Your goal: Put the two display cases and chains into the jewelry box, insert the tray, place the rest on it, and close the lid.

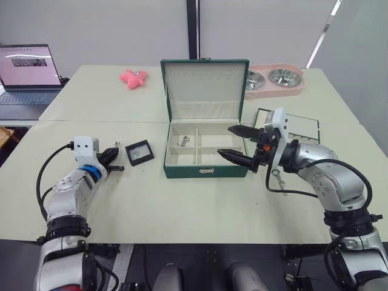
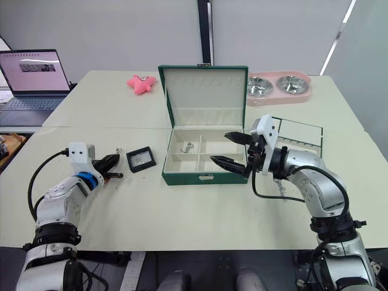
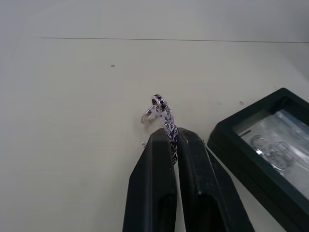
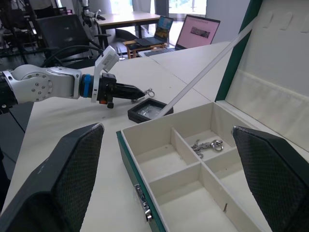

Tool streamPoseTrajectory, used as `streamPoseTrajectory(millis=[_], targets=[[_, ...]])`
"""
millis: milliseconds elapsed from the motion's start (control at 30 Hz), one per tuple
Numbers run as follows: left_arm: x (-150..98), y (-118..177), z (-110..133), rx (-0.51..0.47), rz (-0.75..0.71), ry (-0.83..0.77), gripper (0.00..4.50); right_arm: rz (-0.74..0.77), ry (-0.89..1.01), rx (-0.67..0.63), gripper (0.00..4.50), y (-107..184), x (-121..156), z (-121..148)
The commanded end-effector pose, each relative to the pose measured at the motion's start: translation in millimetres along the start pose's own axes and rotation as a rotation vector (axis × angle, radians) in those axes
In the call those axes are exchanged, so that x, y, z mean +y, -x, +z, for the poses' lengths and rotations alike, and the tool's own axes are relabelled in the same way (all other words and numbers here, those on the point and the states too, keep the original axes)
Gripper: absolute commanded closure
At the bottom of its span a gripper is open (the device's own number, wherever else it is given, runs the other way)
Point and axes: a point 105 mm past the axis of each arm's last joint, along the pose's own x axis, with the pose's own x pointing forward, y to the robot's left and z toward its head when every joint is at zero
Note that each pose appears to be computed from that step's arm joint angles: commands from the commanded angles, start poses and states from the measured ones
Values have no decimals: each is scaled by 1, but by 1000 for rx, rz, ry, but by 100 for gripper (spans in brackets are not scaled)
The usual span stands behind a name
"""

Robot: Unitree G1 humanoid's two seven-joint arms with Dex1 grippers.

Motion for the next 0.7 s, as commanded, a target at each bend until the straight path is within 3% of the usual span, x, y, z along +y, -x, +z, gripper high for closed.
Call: streamPoseTrajectory(millis=[33,300,467,700], targets=[[-9,20,51,-93,-64,-85,449,36,68,-36,0,5,7,21],[-53,42,102,-123,-275,-177,449,41,75,-16,0,13,11,20],[-93,43,109,-98,-449,-199,449,22,81,-10,0,17,12,21],[-121,30,97,-49,-565,-205,449,-26,86,7,0,25,10,19]])
